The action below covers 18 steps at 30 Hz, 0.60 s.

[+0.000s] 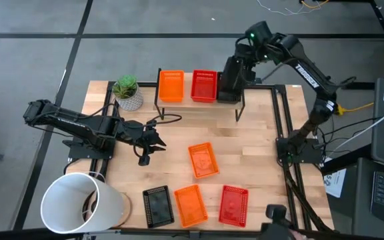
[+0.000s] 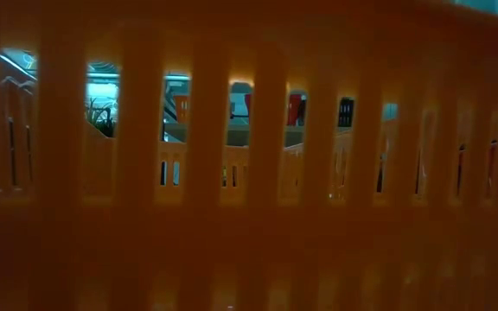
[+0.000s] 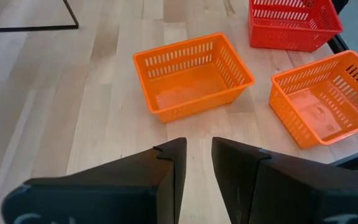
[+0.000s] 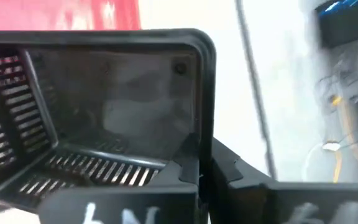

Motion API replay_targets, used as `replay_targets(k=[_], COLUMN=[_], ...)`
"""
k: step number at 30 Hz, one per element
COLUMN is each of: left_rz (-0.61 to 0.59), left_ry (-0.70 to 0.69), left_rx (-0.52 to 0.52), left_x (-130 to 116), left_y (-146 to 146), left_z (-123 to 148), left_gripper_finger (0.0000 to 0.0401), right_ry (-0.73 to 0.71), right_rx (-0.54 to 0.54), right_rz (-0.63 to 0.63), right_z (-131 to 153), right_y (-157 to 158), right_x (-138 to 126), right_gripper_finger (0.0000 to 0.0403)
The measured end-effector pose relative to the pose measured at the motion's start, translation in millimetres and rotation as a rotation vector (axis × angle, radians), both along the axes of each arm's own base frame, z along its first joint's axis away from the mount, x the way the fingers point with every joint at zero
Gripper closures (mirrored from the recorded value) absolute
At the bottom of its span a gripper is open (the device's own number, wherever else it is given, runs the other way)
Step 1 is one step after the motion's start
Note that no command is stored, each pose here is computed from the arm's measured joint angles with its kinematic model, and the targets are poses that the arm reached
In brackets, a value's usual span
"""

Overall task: Stack baskets on shelf by color
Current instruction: Stack the right black bin on top of the black bin on the shelf

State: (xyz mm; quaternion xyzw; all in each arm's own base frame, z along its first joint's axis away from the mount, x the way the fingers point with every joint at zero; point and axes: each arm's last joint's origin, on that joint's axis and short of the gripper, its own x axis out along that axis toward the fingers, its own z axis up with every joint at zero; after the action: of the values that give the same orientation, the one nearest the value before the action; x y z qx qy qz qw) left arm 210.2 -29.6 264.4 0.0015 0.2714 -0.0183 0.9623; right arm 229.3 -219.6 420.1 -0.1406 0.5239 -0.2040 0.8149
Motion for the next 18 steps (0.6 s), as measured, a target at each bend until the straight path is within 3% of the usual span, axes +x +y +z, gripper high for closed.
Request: replay_targets(k=[9,18], left_rz=[0.039,0.059], left_ry=[-0.004,-0.006], left_rx=[0.024,0.035], left_x=[0.1,0.1], left_y=[1.3,2.0], left_z=[0.1,0.2], left_gripper_finger=[0.0332,0.0332], right_ry=[0.040,0.094], right_rx=[0.110,0.137], right_rz=[-0.011,0.034], right_z=[-12.4,-15.0], right_y=[-10.2,-6.5], right_x=[-7.5,-10.3], right_gripper_finger=[0.0403,0.0393])
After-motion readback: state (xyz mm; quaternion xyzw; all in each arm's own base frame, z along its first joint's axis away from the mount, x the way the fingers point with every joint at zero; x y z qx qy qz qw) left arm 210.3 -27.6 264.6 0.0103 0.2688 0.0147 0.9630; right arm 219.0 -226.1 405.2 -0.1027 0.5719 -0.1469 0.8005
